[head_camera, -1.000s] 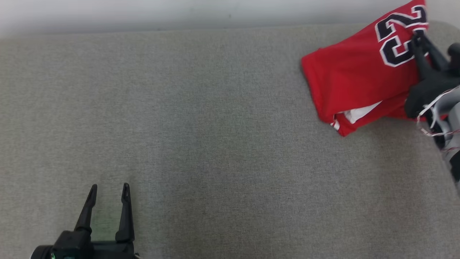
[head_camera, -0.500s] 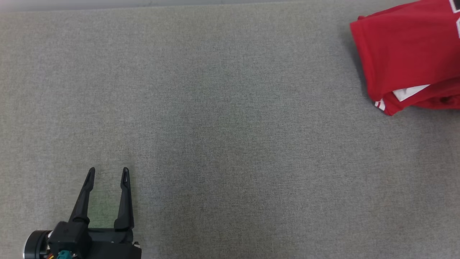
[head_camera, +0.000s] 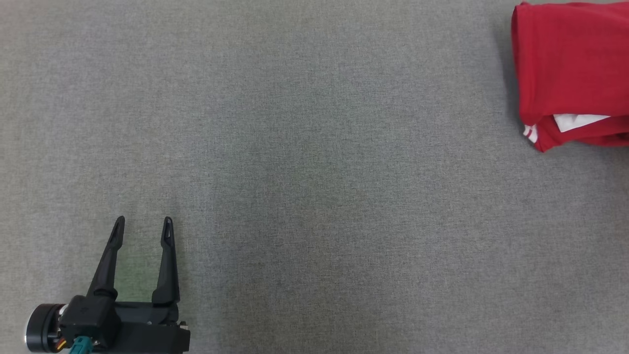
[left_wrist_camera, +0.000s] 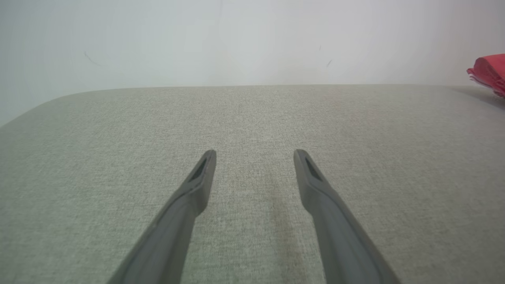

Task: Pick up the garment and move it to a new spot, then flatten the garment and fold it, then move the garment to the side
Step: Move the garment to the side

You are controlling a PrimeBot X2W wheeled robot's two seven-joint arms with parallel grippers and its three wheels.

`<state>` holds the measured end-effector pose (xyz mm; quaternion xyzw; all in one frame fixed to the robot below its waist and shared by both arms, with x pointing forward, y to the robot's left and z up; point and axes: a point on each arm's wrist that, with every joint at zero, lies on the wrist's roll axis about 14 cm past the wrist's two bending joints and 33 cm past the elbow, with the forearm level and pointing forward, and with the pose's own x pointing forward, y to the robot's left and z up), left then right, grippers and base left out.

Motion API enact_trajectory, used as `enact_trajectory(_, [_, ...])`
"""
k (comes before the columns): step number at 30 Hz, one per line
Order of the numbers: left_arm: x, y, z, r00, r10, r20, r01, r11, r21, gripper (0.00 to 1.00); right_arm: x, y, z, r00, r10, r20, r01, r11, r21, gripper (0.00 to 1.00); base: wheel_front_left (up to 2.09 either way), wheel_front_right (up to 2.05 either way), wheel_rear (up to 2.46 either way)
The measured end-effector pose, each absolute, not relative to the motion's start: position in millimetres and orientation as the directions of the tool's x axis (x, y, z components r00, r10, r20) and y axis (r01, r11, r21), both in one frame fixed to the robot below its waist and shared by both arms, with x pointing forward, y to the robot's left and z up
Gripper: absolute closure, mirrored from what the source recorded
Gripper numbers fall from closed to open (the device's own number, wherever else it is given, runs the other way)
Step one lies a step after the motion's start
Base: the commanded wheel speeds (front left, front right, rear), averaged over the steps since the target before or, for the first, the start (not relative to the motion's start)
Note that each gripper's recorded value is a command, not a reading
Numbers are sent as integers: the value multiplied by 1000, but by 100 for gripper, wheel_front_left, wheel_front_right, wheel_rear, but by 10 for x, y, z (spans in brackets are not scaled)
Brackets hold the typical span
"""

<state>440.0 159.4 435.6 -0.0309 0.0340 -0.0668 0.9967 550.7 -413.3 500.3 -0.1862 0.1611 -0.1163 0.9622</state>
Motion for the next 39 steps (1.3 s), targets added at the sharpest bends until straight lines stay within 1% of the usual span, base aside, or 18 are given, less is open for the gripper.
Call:
enact_trajectory(1, [4398, 1594, 4357, 989, -135, -64, 131, 989, -66, 0, 5504, -4137, 4999, 920, -284, -270, 161, 901, -402, 0, 0, 0, 0])
enact_trajectory(6, [4392, 1620, 4372, 990, -128, -61, 124, 990, -64, 0, 5488, -4170, 5055, 923, -286, -259, 152, 887, -436, 0, 0, 0, 0])
enact_trajectory(11, [4355, 1649, 4441, 992, -118, -49, 115, 991, -64, 0, 5493, -4150, 5307, 940, -282, -189, 186, 893, -409, 0, 0, 0, 0])
enact_trajectory(13, [4312, 1654, 4471, 992, -115, -46, 111, 992, -66, 0, 5559, -4019, 5492, 959, -253, -127, 192, 912, -363, 0, 0, 0, 0])
enact_trajectory(15, [4245, 1676, 4482, 993, -107, -50, 104, 992, -67, 0, 5635, -3855, 5802, 978, -209, -26, 191, 930, -315, 0, 0, 0, 0])
enact_trajectory(17, [4188, 1685, 4515, 994, -102, -46, 99, 992, -72, 0, 5598, -3747, 6024, 982, -179, 63, 190, 944, -270, 0, 0, 0, 0])
enact_trajectory(21, [4084, 1688, 4604, 995, -97, -29, 94, 993, -77, 0, 5333, -3589, 6135, 975, -150, 164, 183, 960, -212, 0, 0, 0, 0])
enact_trajectory(26, [3961, 1687, 4710, 995, -95, -7, 95, 992, -81, 0, 4964, -3266, 5992, 970, -119, 211, 153, 977, -151, 0, 0, 0, 0])
enact_trajectory(28, [3921, 1685, 4740, 995, -96, -1, 95, 992, -83, 0, 4826, -3146, 5916, 970, -109, 216, 139, 982, -130, 0, 0, 0, 0])
enact_trajectory(29, [3888, 1675, 4784, 995, -98, 10, 99, 992, -84, 0, 4703, -2989, 5814, 973, -93, 211, 117, 988, -104, 0, 0, 0, 0])
enact_trajectory(39, [3641, 1761, 4837, 997, -72, 17, 73, 994, -81, 0, 4172, -2262, 5301, 991, -9, 133, 8, 1000, 11, 0, 0, 0, 0])
